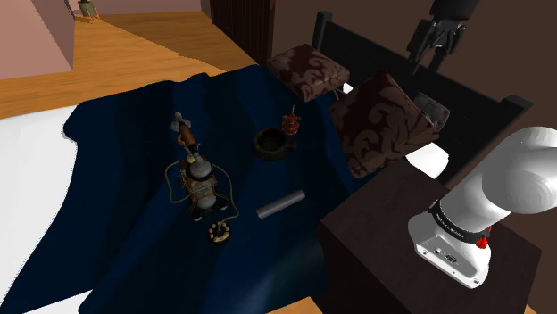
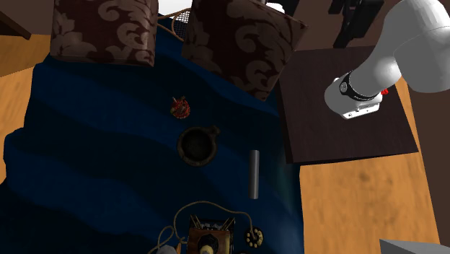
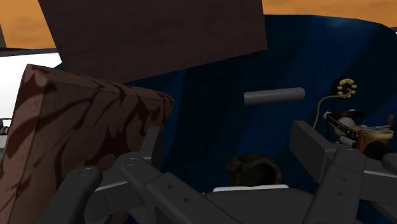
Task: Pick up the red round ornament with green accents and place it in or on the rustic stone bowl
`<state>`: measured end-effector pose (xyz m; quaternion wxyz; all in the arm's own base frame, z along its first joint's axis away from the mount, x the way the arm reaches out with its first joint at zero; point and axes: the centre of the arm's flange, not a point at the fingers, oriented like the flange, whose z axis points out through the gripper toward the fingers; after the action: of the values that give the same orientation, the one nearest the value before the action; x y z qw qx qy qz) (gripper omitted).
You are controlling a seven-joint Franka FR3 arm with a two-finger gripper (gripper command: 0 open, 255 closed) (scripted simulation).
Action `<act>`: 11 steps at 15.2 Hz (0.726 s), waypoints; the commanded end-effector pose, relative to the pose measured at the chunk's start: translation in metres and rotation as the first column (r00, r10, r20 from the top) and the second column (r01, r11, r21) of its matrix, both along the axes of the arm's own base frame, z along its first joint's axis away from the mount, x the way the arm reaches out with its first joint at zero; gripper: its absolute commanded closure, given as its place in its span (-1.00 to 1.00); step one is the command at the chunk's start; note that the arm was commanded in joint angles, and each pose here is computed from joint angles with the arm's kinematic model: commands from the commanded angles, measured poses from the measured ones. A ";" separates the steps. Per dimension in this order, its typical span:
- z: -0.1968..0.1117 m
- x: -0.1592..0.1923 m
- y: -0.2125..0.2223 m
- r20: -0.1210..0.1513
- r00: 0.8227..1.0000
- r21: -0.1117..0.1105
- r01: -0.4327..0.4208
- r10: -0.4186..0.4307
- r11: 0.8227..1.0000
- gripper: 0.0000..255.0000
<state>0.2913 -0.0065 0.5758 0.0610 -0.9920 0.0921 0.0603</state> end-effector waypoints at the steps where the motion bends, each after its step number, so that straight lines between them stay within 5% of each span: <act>1: 0.000 0.000 0.000 0.000 1.000 0.000 0.000 0.000 1.000 -1.00; 11: -0.092 0.078 -0.038 0.049 0.969 -0.031 -0.240 0.242 0.970 -1.00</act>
<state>0.3607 -0.0414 0.4957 0.0456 -0.9979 -0.0159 0.0432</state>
